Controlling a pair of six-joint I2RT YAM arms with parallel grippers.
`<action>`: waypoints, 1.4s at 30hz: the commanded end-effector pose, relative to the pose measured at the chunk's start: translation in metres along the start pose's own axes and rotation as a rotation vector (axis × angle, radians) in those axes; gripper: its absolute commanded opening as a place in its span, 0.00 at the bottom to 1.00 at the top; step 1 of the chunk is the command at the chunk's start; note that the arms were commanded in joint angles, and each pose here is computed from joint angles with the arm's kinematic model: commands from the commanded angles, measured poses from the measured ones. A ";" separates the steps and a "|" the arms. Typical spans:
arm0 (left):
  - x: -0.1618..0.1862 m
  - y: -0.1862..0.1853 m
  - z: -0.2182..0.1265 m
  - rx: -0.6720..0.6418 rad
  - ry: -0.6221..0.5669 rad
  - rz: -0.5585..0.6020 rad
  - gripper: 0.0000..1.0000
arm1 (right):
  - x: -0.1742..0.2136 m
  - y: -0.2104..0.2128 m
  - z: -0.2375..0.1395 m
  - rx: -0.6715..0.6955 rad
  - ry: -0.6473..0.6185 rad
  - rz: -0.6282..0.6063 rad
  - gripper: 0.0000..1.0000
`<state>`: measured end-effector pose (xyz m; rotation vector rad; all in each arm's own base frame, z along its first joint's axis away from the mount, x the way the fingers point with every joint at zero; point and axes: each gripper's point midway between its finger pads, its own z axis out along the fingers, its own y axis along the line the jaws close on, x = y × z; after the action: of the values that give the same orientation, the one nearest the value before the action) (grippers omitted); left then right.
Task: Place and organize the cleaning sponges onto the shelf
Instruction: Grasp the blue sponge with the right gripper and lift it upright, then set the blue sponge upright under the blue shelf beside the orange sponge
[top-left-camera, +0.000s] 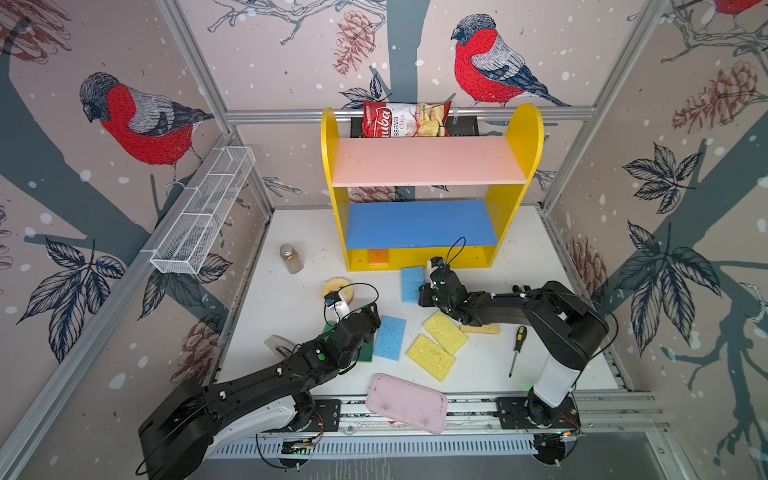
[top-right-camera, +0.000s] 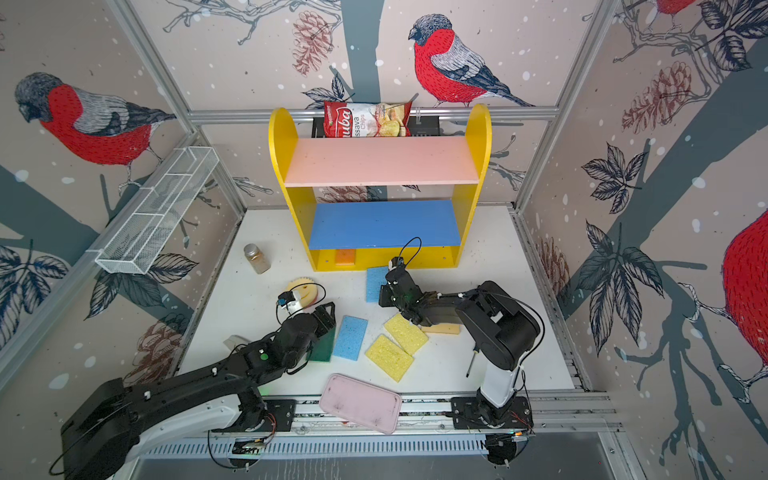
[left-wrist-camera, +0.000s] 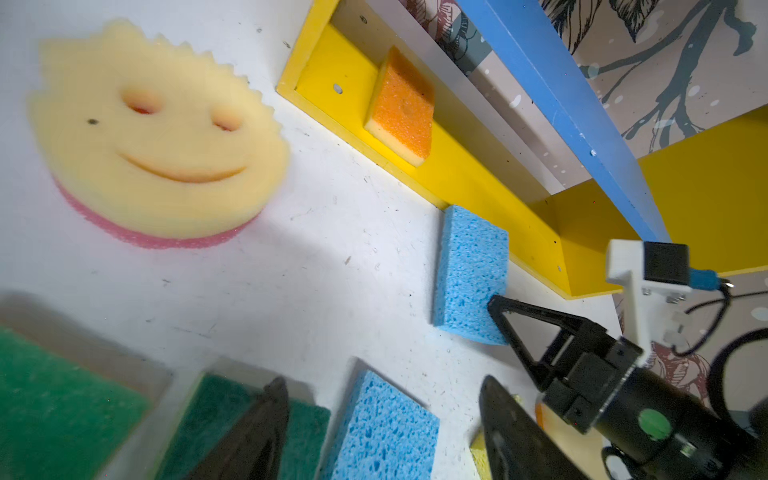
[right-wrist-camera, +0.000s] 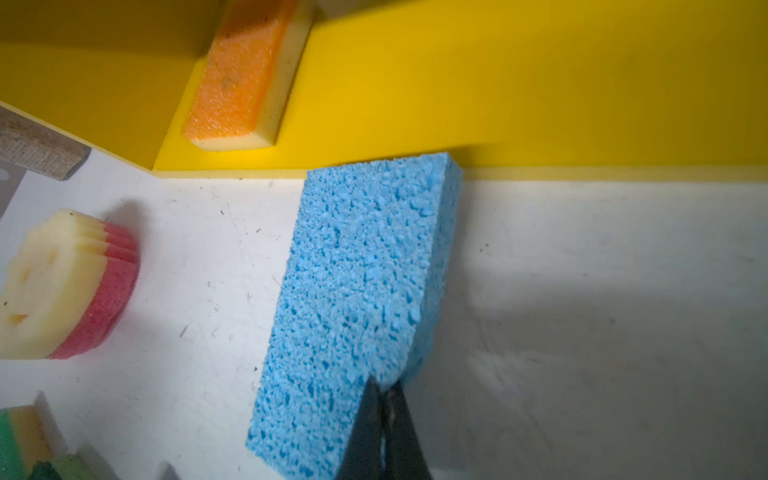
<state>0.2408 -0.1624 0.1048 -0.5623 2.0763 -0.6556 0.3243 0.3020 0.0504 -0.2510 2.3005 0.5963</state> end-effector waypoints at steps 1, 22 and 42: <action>-0.004 0.011 -0.004 -0.027 -0.025 -0.008 0.72 | -0.028 0.004 -0.013 0.001 -0.134 -0.038 0.00; -0.011 0.022 -0.016 -0.025 -0.054 -0.039 0.73 | -0.082 0.000 0.039 0.120 -0.290 -0.079 0.01; -0.009 0.021 -0.014 -0.029 -0.047 -0.034 0.73 | -0.072 -0.031 0.025 0.145 -0.236 0.031 0.34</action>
<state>0.2298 -0.1370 0.1015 -0.6310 2.0451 -0.6291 0.4119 0.2872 0.0709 -0.1055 2.0933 0.3743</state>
